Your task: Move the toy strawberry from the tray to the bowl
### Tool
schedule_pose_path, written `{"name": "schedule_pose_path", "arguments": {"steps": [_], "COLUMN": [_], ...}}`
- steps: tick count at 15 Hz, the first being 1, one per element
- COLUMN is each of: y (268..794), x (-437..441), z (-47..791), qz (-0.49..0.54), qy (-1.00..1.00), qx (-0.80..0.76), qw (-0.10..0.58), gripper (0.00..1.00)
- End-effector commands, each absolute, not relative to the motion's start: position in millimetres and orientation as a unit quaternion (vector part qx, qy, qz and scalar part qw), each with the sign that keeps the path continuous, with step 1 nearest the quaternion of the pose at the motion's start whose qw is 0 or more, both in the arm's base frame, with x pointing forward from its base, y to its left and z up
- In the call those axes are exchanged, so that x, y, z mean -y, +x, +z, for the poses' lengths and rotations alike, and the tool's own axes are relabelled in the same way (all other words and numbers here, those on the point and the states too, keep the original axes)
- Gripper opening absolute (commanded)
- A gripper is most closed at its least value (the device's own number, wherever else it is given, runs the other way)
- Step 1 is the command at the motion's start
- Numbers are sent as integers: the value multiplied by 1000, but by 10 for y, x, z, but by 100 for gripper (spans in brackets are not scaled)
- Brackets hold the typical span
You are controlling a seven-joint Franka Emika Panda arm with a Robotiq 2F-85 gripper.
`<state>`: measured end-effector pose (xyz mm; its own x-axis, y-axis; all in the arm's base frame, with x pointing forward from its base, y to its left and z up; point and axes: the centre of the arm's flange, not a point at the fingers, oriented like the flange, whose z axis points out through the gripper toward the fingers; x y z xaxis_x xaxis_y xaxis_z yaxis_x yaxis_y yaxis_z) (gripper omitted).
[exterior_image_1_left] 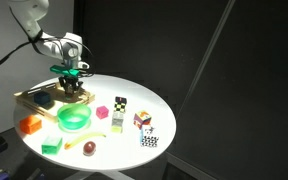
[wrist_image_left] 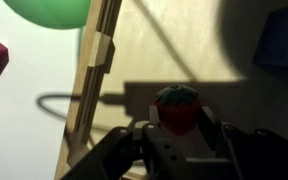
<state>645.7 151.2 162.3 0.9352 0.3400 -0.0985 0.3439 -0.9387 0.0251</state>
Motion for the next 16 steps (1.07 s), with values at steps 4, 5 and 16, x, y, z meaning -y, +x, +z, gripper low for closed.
{"name": "schedule_pose_path", "arguments": {"steps": [4, 5, 16], "y": [6415, 6404, 6262], "x": [-1512, -1507, -1214], "z": [2122, 2204, 2943], "qz": [-54, -55, -45], "qy": [986, 987, 997], "qx": [-151, -146, -42], "qw": [43, 42, 48], "gripper": [19, 19, 19]}}
